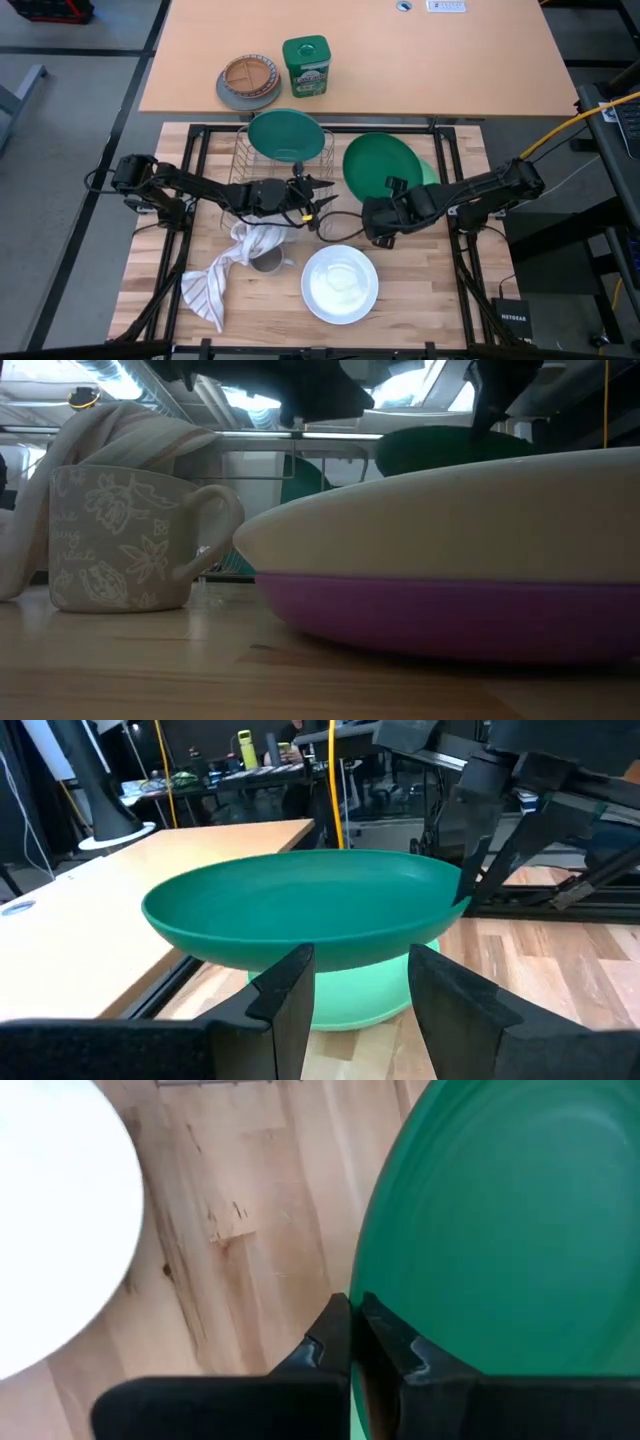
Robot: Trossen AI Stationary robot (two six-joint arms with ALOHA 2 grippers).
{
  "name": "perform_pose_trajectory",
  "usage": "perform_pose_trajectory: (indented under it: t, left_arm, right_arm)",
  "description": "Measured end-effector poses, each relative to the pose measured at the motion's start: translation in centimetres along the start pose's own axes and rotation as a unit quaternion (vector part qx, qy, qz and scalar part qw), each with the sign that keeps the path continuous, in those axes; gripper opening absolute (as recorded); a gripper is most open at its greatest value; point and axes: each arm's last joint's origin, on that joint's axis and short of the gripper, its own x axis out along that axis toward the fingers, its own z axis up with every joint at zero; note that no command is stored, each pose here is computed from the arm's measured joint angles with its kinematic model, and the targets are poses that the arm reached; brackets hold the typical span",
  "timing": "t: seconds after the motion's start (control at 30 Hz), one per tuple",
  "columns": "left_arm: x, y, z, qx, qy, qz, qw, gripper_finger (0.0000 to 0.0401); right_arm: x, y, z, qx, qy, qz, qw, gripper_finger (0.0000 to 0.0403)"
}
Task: Sort dishes
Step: Put the green plate into the gray dish rack
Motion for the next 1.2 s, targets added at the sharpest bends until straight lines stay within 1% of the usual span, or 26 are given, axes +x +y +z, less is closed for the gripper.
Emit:
perform_pose_trajectory:
  t: [0.1,0.27,0.37,0.5,0.63,0.77,0.97,1.1,1.2]
  left_arm:
    - [-0.3,0.1,0.4,0.007,-0.004,0.0,1.0,0.0153]
    - [-1.5,0.7,2.1,0.013,-0.028,0.008,1.0,0.0153]
    - [-2.7,1.1,3.3,0.037,-0.035,0.008,0.999,0.0153]
    - [-4.7,1.5,4.8,0.076,-0.038,-0.001,0.996,0.0153]
    - [-7.0,1.7,6.2,0.107,-0.044,-0.014,0.993,0.0153]
    - [-9.1,1.8,7.2,0.127,-0.05,-0.031,0.99,0.0153]
    - [-11.3,1.5,7.4,0.144,-0.028,-0.063,0.987,0.0153]
    - [-11.9,1.1,6.9,0.16,-0.006,-0.081,0.984,0.0153]
    - [-12.0,0.8,6.7,0.168,0.005,-0.089,0.982,0.0153]
  right_arm:
    - [-0.1,0.2,0.1,0.013,-0.007,0.005,1.0,0.0006]
    - [-1.0,0.1,0.7,0.027,-0.027,0.026,0.999,0.0005]
    - [-2.5,-0.2,1.6,0.041,-0.051,0.052,0.997,0.0006]
    - [-5.5,-0.9,2.8,0.057,-0.089,0.101,0.989,0.0006]
    - [-9.4,-2.2,3.9,0.079,-0.143,0.156,0.974,0.0004]
    - [-13.5,-3.7,4.4,0.097,-0.2,0.212,0.952,0.0007]
    - [-18.7,-6.4,4.2,0.124,-0.284,0.258,0.915,0.0005]
    - [-20.6,-7.5,3.8,0.136,-0.317,0.271,0.899,0.0005]
    - [-20.9,-7.7,3.7,0.137,-0.324,0.27,0.896,0.0004]
